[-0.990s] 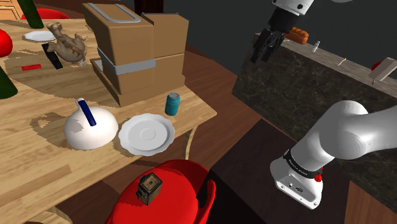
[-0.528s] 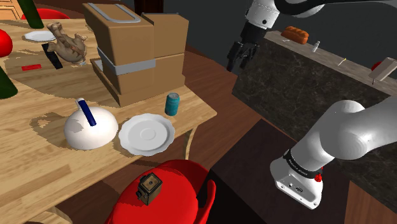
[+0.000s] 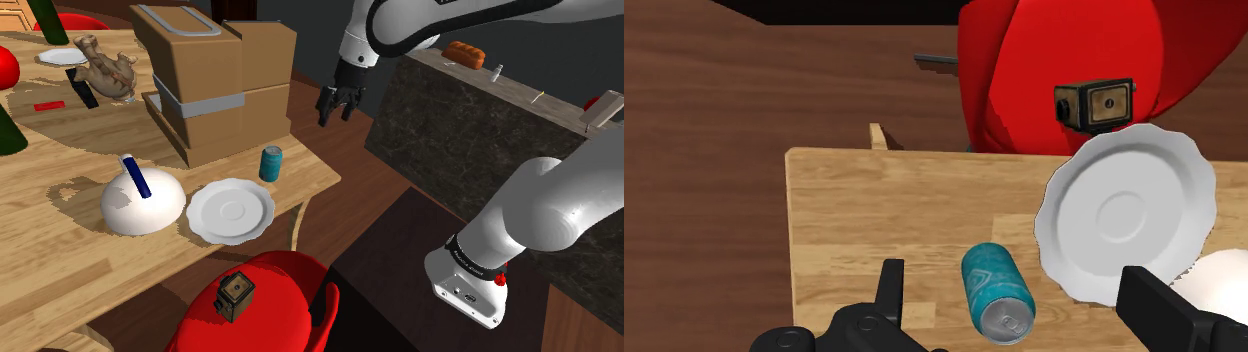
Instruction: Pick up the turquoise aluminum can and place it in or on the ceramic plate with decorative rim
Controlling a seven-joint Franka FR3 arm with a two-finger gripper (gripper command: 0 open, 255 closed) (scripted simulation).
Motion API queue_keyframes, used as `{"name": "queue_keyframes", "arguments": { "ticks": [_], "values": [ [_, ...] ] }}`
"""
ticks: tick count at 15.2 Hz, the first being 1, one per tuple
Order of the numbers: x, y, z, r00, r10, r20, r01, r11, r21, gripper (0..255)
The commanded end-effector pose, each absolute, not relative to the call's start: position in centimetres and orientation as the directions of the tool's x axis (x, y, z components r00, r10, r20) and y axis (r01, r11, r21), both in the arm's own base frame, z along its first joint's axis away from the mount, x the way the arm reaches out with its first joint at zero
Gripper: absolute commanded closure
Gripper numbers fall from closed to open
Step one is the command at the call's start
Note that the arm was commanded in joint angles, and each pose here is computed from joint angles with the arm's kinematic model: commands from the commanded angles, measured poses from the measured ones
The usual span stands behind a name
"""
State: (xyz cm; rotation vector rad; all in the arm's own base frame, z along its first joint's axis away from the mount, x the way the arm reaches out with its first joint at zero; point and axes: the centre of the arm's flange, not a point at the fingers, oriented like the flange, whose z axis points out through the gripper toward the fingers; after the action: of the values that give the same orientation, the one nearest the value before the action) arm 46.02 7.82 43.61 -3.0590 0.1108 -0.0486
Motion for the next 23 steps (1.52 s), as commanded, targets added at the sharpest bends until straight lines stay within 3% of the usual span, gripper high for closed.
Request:
{"name": "queue_keyframes", "arguments": {
  "ticks": [1, 16, 23],
  "values": [
    [47.8, 9.0, 41.5, 0.997, -0.074, 0.027, -0.071, -0.995, -0.073, 0],
    [61.3, 15.7, 27.8, 0.997, -0.076, 0.005, -0.076, -0.997, -0.005, 0],
    [62.0, 16.0, 24.0, 0.997, -0.076, 0.004, -0.076, -0.997, -0.002, 0]
  ]
}}
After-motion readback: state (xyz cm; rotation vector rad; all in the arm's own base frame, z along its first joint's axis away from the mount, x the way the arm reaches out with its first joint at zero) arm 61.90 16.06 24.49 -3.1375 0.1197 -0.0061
